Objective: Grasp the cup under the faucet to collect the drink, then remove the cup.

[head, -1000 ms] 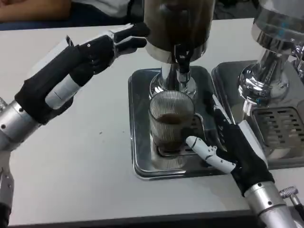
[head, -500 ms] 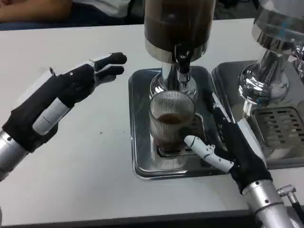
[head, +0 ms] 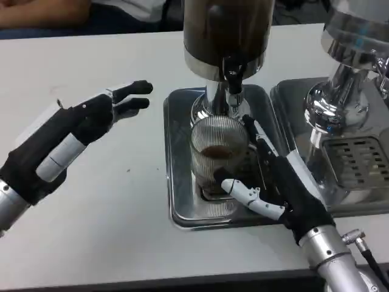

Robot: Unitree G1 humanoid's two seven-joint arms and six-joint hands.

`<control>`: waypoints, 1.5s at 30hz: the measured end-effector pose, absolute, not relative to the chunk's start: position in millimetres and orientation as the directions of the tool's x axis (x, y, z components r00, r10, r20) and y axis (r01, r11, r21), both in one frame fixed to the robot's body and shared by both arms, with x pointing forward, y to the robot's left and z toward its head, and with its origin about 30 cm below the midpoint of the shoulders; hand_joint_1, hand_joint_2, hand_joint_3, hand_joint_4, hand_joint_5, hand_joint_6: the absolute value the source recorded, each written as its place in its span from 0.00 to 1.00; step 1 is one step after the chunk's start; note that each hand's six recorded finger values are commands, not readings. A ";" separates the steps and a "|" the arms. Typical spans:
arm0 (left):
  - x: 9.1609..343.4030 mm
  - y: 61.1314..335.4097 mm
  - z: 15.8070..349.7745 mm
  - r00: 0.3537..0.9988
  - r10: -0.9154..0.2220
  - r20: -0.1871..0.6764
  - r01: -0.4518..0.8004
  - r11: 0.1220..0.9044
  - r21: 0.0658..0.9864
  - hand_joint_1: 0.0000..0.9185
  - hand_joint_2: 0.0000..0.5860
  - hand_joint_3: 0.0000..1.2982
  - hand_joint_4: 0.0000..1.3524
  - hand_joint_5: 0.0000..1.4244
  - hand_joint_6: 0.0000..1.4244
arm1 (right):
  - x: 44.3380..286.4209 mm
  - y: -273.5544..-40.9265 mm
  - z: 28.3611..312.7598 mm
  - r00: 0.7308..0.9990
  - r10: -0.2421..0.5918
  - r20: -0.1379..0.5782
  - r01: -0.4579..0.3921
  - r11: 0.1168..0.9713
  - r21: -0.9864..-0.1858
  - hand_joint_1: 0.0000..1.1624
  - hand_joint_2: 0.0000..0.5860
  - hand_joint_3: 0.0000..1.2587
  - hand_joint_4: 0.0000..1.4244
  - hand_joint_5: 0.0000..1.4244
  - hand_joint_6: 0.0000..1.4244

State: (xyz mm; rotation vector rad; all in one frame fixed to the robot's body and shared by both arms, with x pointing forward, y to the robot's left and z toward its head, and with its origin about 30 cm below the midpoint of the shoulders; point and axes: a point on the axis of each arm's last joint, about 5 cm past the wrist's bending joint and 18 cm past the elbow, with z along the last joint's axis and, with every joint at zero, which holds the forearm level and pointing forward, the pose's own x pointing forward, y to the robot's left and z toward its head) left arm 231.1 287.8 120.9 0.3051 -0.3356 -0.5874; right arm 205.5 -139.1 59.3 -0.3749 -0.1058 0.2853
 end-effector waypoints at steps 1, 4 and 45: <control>231.0 287.9 120.9 0.782 -0.583 0.220 0.486 0.791 0.372 0.04 0.15 0.17 0.06 0.10 0.08 | 205.9 -138.7 59.5 0.954 0.297 0.050 -0.257 0.889 -0.380 0.49 0.37 0.00 0.00 0.00 0.00; 229.4 288.9 119.8 0.788 -0.577 0.215 0.481 0.795 0.370 0.04 0.15 0.17 0.07 0.10 0.08 | 208.3 -137.3 59.9 0.953 0.298 0.051 -0.254 0.881 -0.399 0.49 0.37 0.00 0.00 0.00 0.00; 214.5 301.2 111.5 0.834 -0.539 0.119 0.467 0.803 0.369 0.03 0.19 0.23 0.12 0.12 0.10 | 226.4 -96.9 41.5 0.966 0.247 0.080 -0.198 0.901 -0.386 0.59 0.35 0.00 0.09 0.21 0.29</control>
